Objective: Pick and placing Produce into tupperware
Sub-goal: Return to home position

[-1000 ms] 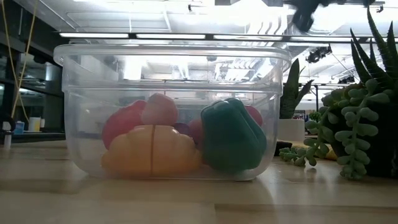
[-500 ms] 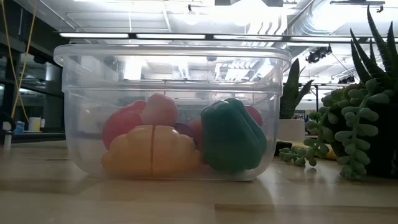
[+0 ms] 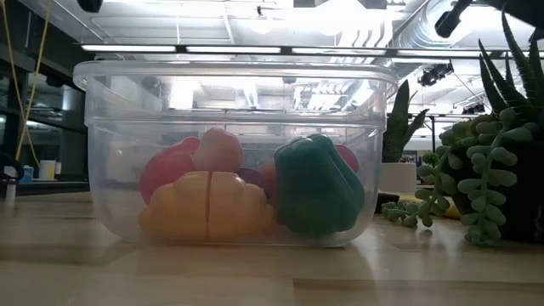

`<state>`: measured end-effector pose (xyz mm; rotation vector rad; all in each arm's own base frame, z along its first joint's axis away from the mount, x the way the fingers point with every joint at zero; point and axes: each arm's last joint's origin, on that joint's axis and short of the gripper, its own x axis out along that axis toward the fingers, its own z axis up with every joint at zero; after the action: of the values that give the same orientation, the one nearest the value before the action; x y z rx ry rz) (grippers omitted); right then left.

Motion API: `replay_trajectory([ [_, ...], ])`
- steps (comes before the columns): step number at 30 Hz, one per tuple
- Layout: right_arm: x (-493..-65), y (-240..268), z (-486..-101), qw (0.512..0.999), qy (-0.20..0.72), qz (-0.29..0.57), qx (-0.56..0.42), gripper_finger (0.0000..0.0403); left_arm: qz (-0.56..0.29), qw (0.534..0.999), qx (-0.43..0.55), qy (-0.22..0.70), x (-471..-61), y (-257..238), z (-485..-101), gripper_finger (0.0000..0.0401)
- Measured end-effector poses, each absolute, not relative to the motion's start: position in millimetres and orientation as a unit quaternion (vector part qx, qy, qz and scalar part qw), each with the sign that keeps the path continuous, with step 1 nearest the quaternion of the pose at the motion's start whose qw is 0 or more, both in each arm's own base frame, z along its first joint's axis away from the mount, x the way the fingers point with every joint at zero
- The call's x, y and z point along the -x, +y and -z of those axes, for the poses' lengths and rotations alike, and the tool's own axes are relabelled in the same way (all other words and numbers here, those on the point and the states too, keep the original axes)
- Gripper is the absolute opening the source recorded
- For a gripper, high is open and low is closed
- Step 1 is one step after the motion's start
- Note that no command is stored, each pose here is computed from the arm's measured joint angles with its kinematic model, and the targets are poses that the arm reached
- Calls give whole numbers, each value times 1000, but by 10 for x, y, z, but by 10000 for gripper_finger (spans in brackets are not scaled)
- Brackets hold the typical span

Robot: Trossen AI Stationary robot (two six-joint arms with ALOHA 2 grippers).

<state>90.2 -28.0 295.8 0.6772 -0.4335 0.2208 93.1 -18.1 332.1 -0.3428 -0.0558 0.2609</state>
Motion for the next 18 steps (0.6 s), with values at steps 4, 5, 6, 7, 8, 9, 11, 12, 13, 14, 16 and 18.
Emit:
replay_trajectory([
  [4, -948, -259, -2844, 915, -213, -90, -329, 0, -72, 981, 162, -80, -828, -165, -3044, 0],
  [5, -963, -253, -2809, 917, -211, -84, -328, 0, -58, 980, 167, -92, -804, -162, -2972, 0],
  [6, -980, -248, -2772, 918, -208, -77, -328, 0, -44, 979, 172, -104, -782, -161, -2899, 0],
  [7, -997, -239, -2742, 918, -206, -74, -330, 0, -32, 978, 175, -112, -766, -160, -2824, 0],
  [8, -1012, -230, -2709, 919, -203, -71, -331, 0, -17, 976, 181, -119, -757, -165, -2748, 0],
  [9, -1031, -221, -2674, 920, -198, -67, -333, 0, -2, 975, 183, -123, -750, -170, -2671, 0],
  [11, -1073, -196, -2609, 920, -188, -66, -337, 0, 19, 972, 193, -133, -734, -174, -2550, 0],
  [12, -1097, -184, -2581, 921, -183, -65, -337, 0, 25, 971, 197, -134, -726, -174, -2500, 0],
  [13, -1121, -169, -2564, 922, -179, -65, -338, 0, 31, 970, 201, -134, -721, -175, -2448, 0],
  [14, -1146, -153, -2556, 923, -175, -66, -336, 0, 35, 970, 205, -130, -731, -181, -2399, 0],
  [16, -1193, -113, -2562, 925, -176, -78, -326, 0, 38, 972, 202, -115, -763, -197, -2327, 0],
  [18, -1248, -75, -2570, 927, -181, -90, -317, 0, 48, 972, 202, -109, -776, -208, -2288, 0],
])
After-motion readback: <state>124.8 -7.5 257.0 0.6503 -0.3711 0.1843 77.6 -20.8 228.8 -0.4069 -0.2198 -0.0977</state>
